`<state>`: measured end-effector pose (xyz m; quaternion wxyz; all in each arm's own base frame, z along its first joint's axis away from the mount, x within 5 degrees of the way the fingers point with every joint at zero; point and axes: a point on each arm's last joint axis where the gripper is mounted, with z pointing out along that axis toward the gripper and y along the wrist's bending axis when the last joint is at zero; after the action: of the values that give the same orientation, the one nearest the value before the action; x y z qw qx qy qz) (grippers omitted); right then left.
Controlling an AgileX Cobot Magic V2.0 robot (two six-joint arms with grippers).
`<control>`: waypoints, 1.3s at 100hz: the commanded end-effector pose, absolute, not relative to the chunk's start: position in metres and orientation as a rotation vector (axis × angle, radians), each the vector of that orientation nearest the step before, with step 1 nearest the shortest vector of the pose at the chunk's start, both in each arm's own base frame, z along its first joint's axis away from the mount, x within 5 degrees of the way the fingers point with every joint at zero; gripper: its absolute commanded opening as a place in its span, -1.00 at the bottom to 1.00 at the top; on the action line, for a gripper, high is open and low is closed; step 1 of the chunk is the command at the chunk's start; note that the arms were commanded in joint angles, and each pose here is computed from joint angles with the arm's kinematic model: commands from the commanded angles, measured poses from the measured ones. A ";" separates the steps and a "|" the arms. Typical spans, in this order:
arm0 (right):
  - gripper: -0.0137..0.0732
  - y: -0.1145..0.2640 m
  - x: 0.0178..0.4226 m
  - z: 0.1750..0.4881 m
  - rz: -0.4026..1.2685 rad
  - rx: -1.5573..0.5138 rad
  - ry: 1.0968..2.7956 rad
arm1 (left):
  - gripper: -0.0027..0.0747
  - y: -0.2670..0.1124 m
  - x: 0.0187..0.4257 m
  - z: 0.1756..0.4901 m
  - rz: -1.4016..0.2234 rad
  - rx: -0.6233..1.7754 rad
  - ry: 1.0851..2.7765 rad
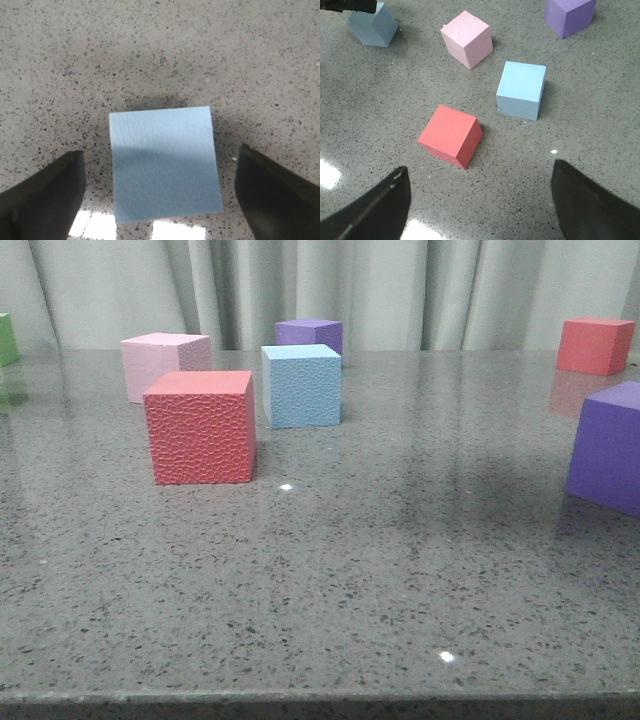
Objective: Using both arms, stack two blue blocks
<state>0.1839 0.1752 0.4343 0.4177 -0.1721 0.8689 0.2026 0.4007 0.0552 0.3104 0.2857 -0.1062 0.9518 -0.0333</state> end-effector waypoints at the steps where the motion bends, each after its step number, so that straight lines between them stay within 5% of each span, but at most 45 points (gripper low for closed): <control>1: 0.65 0.169 0.178 0.455 0.559 -0.416 2.062 | 0.59 0.053 0.399 0.336 -0.105 -0.287 2.443; 47: 0.65 0.169 0.178 0.454 0.558 -0.417 2.064 | 0.57 0.053 0.408 0.318 -0.128 -0.303 2.486; 87: 0.65 0.168 0.178 0.457 0.556 -0.417 2.033 | -0.17 0.053 0.407 0.320 -0.130 -0.299 2.503; 130: 0.65 0.152 0.171 0.467 0.476 -0.414 1.985 | -0.22 0.000 0.400 0.416 -0.209 -0.191 2.396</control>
<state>0.1761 0.1591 0.4483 0.4611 -0.1747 0.8503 0.1841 0.4148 0.0215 0.3688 0.2990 -0.0793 0.9490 -0.0613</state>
